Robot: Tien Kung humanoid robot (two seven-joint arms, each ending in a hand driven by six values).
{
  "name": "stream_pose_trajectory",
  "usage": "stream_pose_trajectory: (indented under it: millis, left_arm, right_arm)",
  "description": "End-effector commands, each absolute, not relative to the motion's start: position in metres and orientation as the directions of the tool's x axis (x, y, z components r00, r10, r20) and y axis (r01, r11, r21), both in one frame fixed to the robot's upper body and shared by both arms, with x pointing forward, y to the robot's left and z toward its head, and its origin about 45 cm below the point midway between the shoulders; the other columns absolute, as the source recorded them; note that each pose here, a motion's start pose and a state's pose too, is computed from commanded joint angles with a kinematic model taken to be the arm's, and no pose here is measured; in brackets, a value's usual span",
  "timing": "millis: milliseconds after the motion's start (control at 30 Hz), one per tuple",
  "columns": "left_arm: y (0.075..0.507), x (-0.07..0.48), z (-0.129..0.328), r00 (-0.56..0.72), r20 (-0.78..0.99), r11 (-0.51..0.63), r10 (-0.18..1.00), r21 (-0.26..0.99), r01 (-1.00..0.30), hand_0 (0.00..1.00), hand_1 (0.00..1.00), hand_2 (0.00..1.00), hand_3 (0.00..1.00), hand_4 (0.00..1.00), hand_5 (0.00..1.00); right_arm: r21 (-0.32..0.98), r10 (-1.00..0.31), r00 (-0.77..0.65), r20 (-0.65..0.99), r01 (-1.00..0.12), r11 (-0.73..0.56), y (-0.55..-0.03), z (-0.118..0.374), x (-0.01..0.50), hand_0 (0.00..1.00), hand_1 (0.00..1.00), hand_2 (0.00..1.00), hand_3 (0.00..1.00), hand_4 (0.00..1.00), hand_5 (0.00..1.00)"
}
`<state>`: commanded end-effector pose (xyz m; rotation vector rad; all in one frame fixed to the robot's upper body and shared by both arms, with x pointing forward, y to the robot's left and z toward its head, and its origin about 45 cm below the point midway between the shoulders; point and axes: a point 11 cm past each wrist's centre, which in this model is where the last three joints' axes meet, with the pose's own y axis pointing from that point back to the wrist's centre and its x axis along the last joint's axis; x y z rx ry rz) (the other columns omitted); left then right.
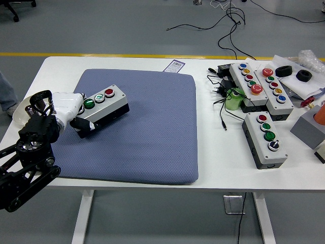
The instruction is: Pick up the button,place it on the desk,press the button,press the button
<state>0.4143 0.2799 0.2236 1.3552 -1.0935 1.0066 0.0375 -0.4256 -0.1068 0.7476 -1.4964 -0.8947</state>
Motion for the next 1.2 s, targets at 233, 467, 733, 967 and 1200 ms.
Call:
stream_pose_trajectory:
  millis: [233, 467, 733, 967, 1200]
  left_arm:
    - [0.262, 0.418, 0.238, 0.138, 0.986, 0.239, -0.099, 0.158, -0.958, 0.057, 0.002, 0.002, 0.386, 0.927, 0.24]
    - [0.247, 0.415, 0.242, 0.025, 0.982, 0.44, -0.187, 0.106, -0.892, 0.058, 0.002, 0.002, 0.388, 0.922, 0.247]
    - [0.252, 0.414, 0.233, 0.004, 0.979, 0.494, -0.203, 0.106, -0.863, 0.057, 0.002, 0.002, 0.39, 0.905, 0.255]
    - [0.264, 0.414, 0.229, -0.009, 0.976, 0.49, -0.219, 0.102, -0.865, 0.066, 0.027, 0.094, 0.56, 0.868, 0.307]
    - [0.27, 0.417, 0.23, -0.018, 0.973, 0.48, -0.231, 0.098, -0.872, 0.096, 0.155, 0.23, 0.719, 0.833, 0.363]
  right_arm:
    - [0.864, -0.857, -0.114, 0.503, 0.04, 0.502, -0.426, -0.107, 0.035, 0.597, 0.672, 0.706, 0.634, 0.333, 0.152]
    - [0.863, -0.856, -0.112, 0.504, 0.044, 0.503, -0.427, -0.107, 0.034, 0.598, 0.672, 0.706, 0.634, 0.333, 0.153]
    - [0.863, -0.856, -0.108, 0.505, 0.045, 0.503, -0.427, -0.107, 0.033, 0.599, 0.672, 0.706, 0.633, 0.332, 0.152]
    - [0.863, -0.856, -0.108, 0.505, 0.043, 0.503, -0.427, -0.107, 0.034, 0.599, 0.671, 0.706, 0.633, 0.333, 0.152]
    - [0.863, -0.857, -0.107, 0.505, 0.043, 0.503, -0.427, -0.107, 0.035, 0.598, 0.672, 0.706, 0.633, 0.332, 0.153]
